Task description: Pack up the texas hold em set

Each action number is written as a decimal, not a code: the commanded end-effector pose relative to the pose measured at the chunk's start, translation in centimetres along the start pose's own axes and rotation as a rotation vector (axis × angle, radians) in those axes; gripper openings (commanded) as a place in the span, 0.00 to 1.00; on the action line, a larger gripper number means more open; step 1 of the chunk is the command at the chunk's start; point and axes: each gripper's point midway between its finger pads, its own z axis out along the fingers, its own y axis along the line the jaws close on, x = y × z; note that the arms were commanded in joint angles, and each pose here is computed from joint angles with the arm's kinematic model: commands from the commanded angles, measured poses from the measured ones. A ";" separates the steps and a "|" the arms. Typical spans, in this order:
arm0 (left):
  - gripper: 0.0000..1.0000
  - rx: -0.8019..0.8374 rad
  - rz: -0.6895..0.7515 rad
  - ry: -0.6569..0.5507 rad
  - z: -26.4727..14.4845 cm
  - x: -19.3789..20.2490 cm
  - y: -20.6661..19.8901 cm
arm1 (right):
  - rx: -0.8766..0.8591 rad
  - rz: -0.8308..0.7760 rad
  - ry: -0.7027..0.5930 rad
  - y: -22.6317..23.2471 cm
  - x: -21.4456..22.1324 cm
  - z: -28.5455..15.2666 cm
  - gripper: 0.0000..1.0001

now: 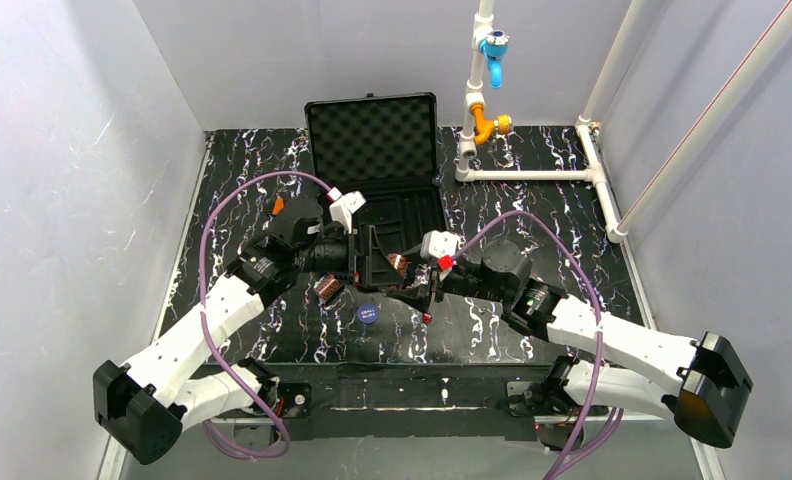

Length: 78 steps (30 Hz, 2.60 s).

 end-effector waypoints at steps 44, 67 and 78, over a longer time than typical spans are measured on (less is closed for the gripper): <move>0.00 0.003 0.039 -0.048 -0.3 0.0 -1.2 | 0.093 -0.095 -0.049 -1.7 -2.5 -0.7 0.98; 0.00 -0.483 0.140 -0.050 -2.5 -4.9 5.7 | 0.446 0.145 0.093 -4.5 1.2 -7.2 0.98; 0.00 -0.838 0.109 -0.075 -4.8 -10.4 14.7 | 0.636 0.313 0.134 -6.2 3.1 -9.0 0.98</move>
